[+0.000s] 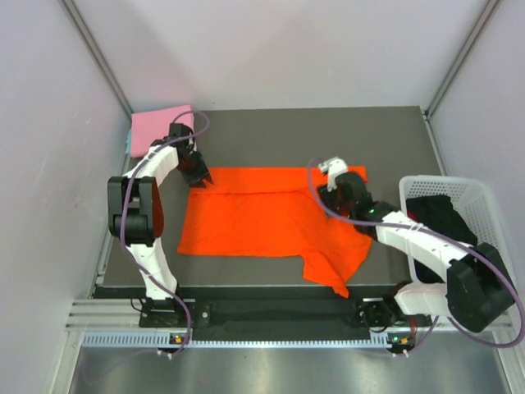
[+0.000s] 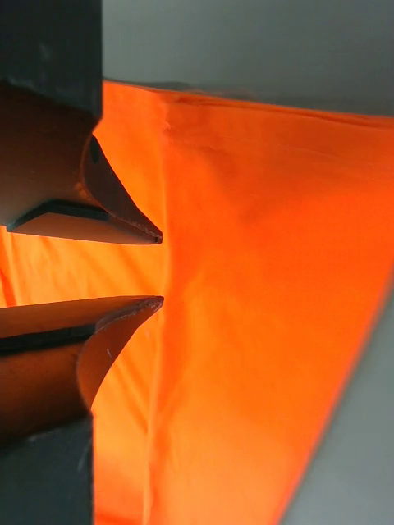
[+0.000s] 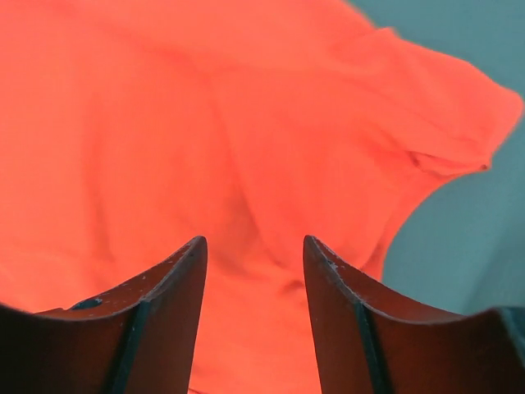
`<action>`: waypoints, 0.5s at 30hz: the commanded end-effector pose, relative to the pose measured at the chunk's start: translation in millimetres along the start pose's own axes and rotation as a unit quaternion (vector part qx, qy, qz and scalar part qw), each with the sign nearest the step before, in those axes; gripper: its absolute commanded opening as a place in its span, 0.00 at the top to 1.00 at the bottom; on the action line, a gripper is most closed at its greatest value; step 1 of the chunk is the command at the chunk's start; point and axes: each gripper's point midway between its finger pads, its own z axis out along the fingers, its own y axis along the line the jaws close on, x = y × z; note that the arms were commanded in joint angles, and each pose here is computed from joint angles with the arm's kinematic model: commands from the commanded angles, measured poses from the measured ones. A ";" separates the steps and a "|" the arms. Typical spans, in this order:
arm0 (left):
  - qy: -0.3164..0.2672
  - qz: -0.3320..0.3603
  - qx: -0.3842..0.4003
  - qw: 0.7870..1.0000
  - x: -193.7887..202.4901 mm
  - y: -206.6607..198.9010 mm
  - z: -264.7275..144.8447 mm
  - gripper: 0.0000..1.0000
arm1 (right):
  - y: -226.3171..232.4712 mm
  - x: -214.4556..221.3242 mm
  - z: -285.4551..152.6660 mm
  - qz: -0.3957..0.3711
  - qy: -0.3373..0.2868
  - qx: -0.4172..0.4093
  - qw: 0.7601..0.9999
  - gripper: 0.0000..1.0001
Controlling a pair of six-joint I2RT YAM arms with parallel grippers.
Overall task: Fold and stack the t-shirts
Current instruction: Fold the tshirt
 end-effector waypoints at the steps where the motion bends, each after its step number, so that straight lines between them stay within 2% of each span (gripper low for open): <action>1: -0.007 0.004 -0.025 1.000 5.1 16.2 -0.2 0.62 | 3.9 -22.7 -0.2 -0.146 -0.067 0.050 0.986 0.49; 5: -0.005 -0.006 -0.057 0.998 5.7 30.5 11.3 0.63 | 13.3 -5.2 12.5 -0.243 -0.032 0.070 0.967 0.50; 12: 0.014 -0.023 -0.085 0.996 3.5 45.4 32.6 0.66 | 11.5 11.0 25.9 -0.325 -0.028 0.095 0.940 0.52; 15: 0.009 -0.023 -0.082 0.996 -0.8 43.3 33.2 0.66 | 13.4 22.7 32.4 -0.364 -0.018 0.096 0.926 0.60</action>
